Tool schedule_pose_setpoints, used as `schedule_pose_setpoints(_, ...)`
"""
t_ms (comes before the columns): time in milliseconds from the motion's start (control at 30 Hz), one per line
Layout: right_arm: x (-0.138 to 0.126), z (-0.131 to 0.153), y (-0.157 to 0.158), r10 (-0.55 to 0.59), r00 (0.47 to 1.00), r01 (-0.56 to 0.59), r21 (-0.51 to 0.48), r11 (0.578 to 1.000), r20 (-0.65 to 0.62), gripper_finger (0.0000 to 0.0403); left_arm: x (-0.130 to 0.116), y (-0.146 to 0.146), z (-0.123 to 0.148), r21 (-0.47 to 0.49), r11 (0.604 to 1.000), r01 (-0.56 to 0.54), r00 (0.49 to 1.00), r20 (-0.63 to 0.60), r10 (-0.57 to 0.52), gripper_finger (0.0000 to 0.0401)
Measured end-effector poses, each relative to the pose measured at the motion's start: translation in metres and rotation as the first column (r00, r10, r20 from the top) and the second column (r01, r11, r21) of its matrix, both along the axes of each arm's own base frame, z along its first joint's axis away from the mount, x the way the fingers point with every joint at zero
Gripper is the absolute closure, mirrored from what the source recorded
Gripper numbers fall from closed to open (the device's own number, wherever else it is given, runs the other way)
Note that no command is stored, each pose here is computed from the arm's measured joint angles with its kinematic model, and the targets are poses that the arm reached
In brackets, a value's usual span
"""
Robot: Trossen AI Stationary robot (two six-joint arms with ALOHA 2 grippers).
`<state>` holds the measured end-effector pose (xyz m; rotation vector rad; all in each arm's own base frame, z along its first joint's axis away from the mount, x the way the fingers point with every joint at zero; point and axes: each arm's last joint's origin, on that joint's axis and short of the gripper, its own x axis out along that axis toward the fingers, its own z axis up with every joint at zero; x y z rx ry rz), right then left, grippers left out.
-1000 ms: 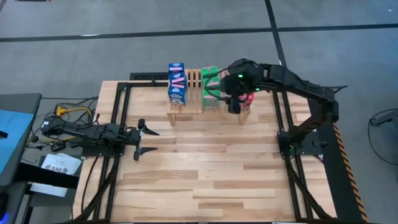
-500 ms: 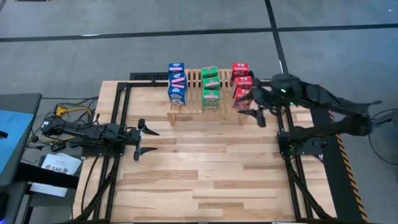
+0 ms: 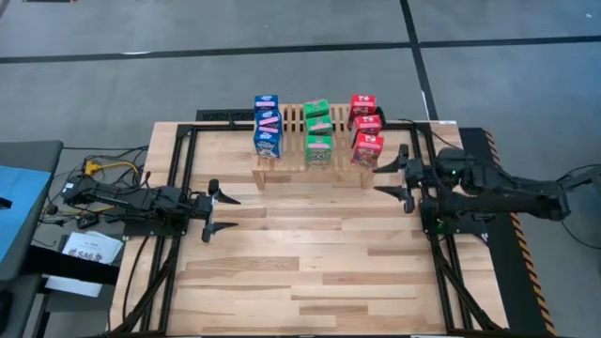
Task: Stack cereal on shelf
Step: Return to Home Position
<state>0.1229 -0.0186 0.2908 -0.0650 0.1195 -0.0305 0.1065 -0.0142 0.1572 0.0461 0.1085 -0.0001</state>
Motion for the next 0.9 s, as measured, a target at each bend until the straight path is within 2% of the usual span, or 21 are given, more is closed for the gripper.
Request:
schedule_pose_setpoints(300,-0.004,-0.056,0.001,-0.012,1.0,0.01,0.09,0.996,0.022,0.0158,0.0,0.0,0.0,0.0,1.0,0.001,1.0,0.0,-0.001,0.0094)
schedule_pose_setpoints(633,-0.002,-0.098,0.0,-0.026,1.0,0.023,0.191,0.981,0.013,0.0158,0.0,0.0,0.0,0.0,1.0,0.0,1.0,0.0,0.0,0.0094)
schedule_pose_setpoints(900,-0.003,-0.12,0.0,-0.064,0.998,0.065,0.27,0.961,-0.01,0.0158,0.0,0.0,0.0,0.0,1.0,0.0,1.0,0.0,0.0,0.0094)
